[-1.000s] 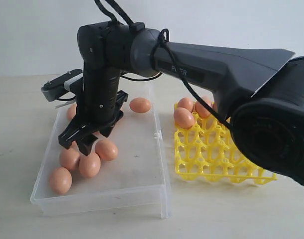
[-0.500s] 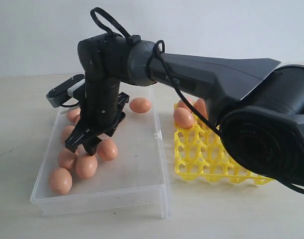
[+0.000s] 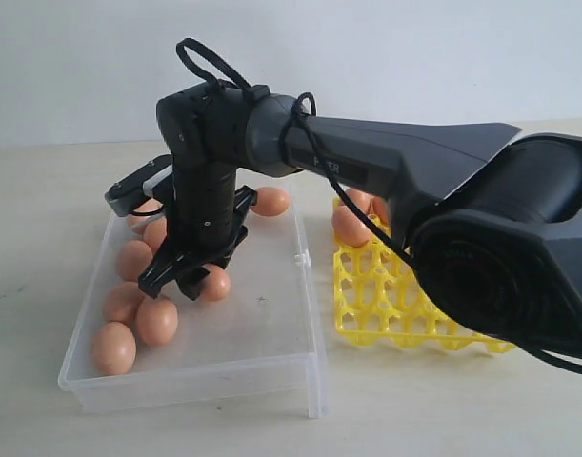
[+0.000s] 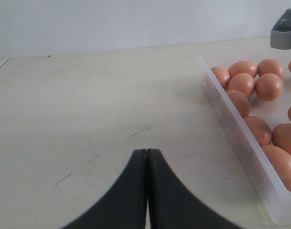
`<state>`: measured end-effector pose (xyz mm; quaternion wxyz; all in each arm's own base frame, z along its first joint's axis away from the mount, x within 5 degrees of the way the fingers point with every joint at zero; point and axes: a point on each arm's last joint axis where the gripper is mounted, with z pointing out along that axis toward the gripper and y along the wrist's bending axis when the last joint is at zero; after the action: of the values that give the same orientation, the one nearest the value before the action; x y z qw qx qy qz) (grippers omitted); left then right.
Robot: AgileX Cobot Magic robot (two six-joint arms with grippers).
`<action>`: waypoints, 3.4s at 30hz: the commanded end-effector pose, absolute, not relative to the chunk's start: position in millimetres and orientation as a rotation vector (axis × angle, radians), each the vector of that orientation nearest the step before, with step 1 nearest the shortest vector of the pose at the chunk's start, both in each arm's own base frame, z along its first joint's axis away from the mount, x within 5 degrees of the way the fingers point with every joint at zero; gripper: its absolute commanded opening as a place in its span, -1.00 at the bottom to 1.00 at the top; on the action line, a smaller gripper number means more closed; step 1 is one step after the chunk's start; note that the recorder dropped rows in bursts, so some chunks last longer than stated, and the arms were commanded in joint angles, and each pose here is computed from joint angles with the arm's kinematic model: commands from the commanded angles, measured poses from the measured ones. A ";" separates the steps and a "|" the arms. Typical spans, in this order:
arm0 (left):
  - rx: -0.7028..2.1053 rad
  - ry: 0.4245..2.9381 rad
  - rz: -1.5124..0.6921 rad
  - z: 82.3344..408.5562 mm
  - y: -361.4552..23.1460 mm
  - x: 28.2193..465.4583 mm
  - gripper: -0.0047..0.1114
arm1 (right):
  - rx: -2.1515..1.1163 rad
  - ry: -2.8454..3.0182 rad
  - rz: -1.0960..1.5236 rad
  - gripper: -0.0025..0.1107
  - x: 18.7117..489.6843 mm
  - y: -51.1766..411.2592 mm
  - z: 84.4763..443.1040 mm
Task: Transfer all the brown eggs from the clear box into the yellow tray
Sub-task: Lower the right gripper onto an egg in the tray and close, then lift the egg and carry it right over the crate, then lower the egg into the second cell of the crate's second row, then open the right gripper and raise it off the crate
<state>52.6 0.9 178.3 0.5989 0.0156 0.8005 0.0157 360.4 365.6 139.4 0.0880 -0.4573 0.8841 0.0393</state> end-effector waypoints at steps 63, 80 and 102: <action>0.041 1.852 0.045 180.0 1.2 52.9 -0.92 | -0.387 1.892 0.156 -0.96 313.0 112.9 114.0; 0.041 1.852 0.045 180.0 1.2 52.9 -0.92 | -0.431 1.918 0.202 -0.53 311.8 117.0 98.8; 0.041 1.852 0.045 180.0 1.2 52.9 -0.92 | -0.549 1.727 0.095 -0.62 308.0 118.3 250.6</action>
<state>52.6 0.9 178.3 0.5989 0.0156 0.8005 0.0157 308.7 117.0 198.4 0.6082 -0.2245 0.7598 0.0484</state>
